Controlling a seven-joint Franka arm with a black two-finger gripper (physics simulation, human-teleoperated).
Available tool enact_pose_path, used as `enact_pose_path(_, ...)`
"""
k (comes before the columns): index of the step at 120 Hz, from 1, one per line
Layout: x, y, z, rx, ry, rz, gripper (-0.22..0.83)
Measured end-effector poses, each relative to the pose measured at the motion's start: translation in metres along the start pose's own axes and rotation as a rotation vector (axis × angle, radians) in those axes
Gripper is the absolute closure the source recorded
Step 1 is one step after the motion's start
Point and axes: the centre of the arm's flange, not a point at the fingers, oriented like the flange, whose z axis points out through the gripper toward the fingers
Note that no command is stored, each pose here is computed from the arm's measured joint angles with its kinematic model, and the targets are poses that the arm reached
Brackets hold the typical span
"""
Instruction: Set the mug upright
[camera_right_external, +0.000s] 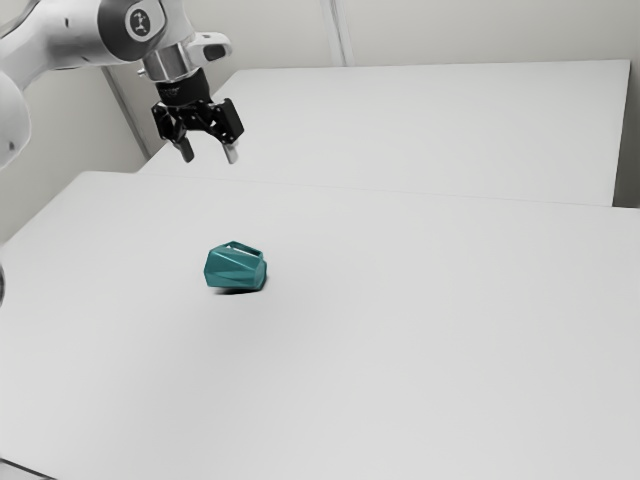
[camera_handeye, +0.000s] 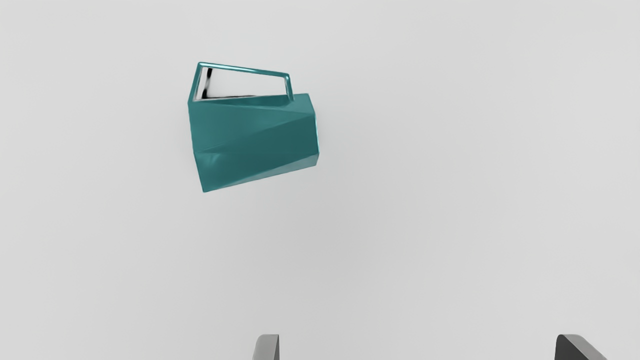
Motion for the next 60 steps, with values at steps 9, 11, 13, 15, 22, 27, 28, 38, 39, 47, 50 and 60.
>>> enact_pose_path(9,-0.001,0.0,0.0,-0.003,-0.001,0.003,0.0)
enact_pose_path(11,-0.002,0.0,-0.001,-0.003,-0.001,0.004,0.0)
enact_pose_path(13,-0.003,0.0,-0.001,-0.004,-0.002,0.005,0.0)
enact_pose_path(15,-0.003,0.0,-0.001,-0.004,-0.003,0.005,0.0)
enact_pose_path(22,-0.005,-0.003,0.012,-0.011,-0.03,-0.001,0.0)
enact_pose_path(27,-0.006,-0.013,0.023,-0.03,-0.051,-0.022,0.0)
enact_pose_path(28,-0.006,-0.016,0.025,-0.035,-0.054,-0.027,0.0)
enact_pose_path(38,-0.007,-0.038,0.039,-0.075,-0.078,-0.072,0.0)
enact_pose_path(39,-0.008,-0.039,0.04,-0.079,-0.08,-0.075,0.0)
enact_pose_path(47,-0.008,-0.052,0.048,-0.115,-0.091,-0.103,0.0)
enact_pose_path(50,-0.008,-0.058,0.052,-0.131,-0.094,-0.115,0.0)
enact_pose_path(60,-0.011,-0.085,0.071,-0.21,-0.115,-0.168,0.0)
